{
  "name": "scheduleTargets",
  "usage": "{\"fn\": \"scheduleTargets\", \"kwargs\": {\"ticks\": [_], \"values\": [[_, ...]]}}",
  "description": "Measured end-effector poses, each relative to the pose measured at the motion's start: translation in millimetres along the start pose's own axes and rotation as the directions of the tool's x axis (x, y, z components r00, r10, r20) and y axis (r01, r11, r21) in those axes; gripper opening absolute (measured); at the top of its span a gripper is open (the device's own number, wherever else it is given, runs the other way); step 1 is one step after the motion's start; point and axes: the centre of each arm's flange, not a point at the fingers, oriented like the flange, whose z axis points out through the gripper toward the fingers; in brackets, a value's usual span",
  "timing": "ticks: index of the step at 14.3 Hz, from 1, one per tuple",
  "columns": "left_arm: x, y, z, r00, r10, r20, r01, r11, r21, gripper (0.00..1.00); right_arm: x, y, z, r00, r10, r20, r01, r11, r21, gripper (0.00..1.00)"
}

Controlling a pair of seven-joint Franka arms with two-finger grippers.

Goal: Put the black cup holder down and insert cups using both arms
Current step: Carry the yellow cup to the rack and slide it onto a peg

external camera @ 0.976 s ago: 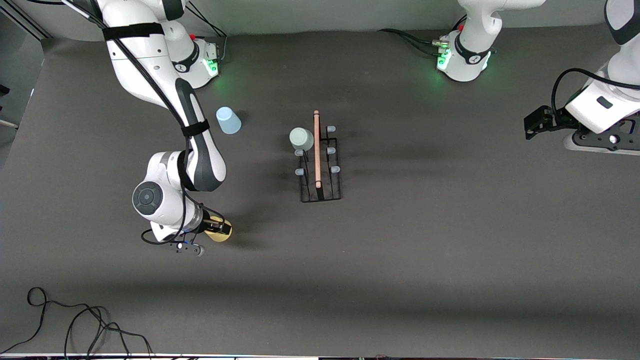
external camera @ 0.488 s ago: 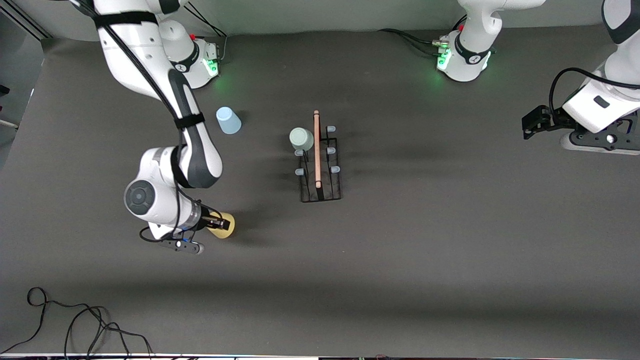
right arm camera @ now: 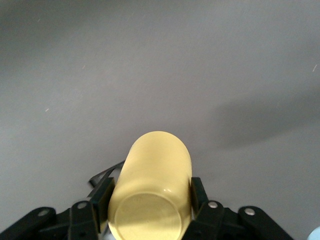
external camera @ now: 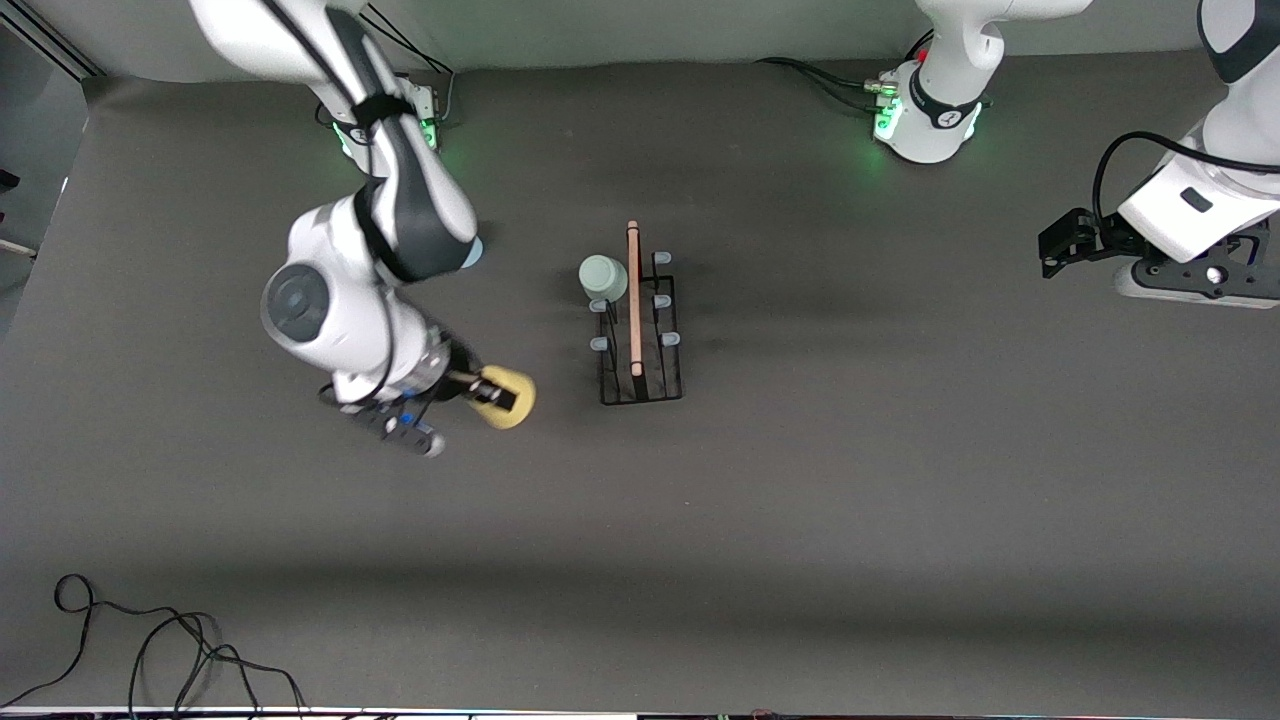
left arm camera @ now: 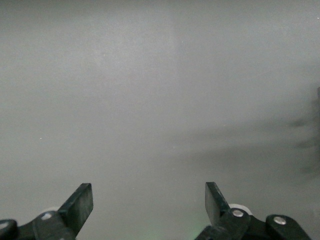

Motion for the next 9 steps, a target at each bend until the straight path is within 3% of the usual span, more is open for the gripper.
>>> {"fn": "scheduleTargets", "kwargs": {"ticks": [4,9], "values": [[1.2,0.4,2.3,1.000,0.001,0.004,-0.001,1.000,0.000,1.00,-77.7,-46.6,14.9,0.999,0.052,0.006,-0.052,0.999,-0.017,0.66],[4.1,-0.1,8.1,1.000,0.000,0.016,0.000,1.000,-0.001,1.00,-120.1,-58.7,43.1,0.999,0.040,-0.005,-0.040,0.998,-0.053,0.66]]}}
